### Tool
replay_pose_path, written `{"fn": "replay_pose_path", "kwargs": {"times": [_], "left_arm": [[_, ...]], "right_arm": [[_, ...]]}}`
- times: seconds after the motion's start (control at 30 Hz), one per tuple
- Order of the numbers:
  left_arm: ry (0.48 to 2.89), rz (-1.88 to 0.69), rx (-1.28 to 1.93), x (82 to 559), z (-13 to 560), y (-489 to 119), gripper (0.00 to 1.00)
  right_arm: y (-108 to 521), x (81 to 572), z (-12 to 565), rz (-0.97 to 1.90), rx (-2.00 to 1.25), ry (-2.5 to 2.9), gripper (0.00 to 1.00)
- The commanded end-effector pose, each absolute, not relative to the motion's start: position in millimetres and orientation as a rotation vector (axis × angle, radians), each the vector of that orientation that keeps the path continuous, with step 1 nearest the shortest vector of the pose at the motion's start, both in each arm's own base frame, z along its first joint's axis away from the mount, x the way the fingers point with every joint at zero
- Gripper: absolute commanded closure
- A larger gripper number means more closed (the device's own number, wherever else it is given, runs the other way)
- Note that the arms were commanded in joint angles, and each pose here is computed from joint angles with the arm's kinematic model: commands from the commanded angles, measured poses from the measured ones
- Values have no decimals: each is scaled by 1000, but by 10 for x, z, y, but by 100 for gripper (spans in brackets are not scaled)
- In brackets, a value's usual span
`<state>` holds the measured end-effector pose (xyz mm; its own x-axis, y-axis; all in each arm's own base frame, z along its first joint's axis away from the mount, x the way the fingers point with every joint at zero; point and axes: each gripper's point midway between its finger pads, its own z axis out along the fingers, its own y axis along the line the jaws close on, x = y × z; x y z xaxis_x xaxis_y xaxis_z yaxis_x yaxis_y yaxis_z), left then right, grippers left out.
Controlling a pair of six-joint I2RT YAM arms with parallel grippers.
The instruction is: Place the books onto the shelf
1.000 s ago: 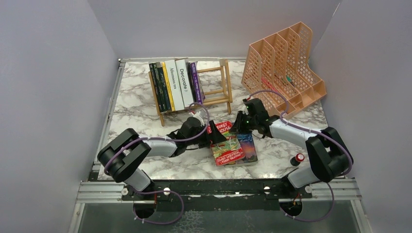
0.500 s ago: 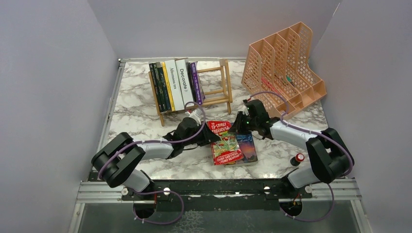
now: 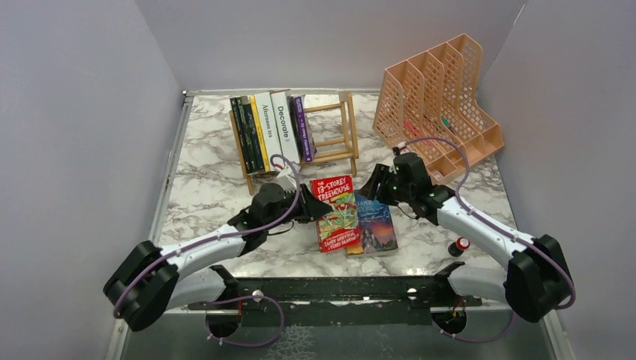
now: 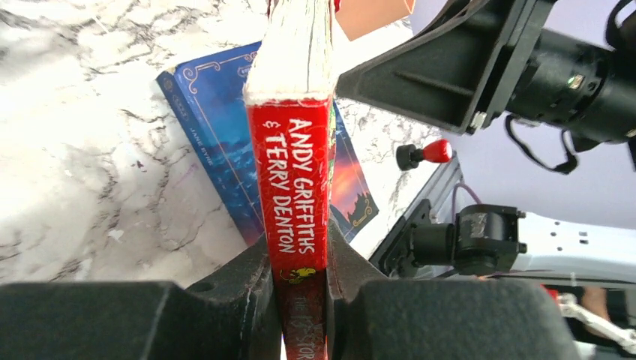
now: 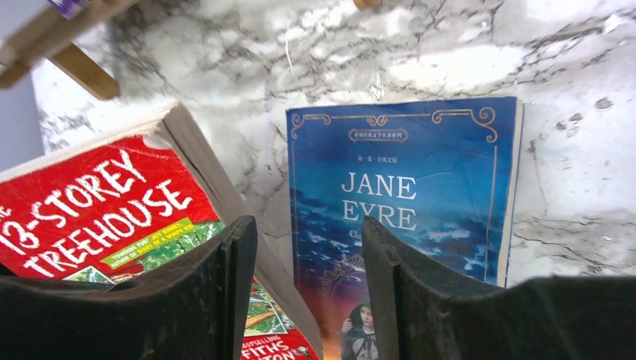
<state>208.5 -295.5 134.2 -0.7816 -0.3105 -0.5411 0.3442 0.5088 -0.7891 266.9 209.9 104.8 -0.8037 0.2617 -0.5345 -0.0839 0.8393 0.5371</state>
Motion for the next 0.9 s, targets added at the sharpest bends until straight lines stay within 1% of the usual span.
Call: {"fn": "replay_pose_path", "kwargs": {"times": [0.0, 0.13, 0.27, 0.37, 0.57, 0.7, 0.77, 0.87], "left_arm": [[2022, -1140, 136, 2167, 1636, -2782, 100], [1947, -989, 173, 2343, 2056, -2642, 100], [1833, -947, 222, 2461, 2619, -2637, 100], [1753, -905, 213, 2599, 3018, -2626, 100], [1678, -764, 146, 2987, 3582, -2599, 100], [1673, -627, 56, 3290, 3758, -2514, 100], [1698, -526, -8, 3459, 3765, -2434, 100], [1727, -375, -20, 3682, 3738, -2382, 100]], "right_arm": [[1957, 2784, 1433, 678, 199, 2284, 40], [1836, 2864, 1688, 638, 228, 2177, 37], [1709, 2876, 1803, 604, 285, 2114, 35], [1661, 2849, 1805, 601, 316, 2098, 35], [1595, 2810, 1690, 577, 359, 2113, 35], [1546, 2798, 1604, 542, 374, 2130, 35], [1534, 2792, 1566, 530, 377, 2141, 35], [1523, 2782, 1525, 518, 375, 2151, 35]]}}
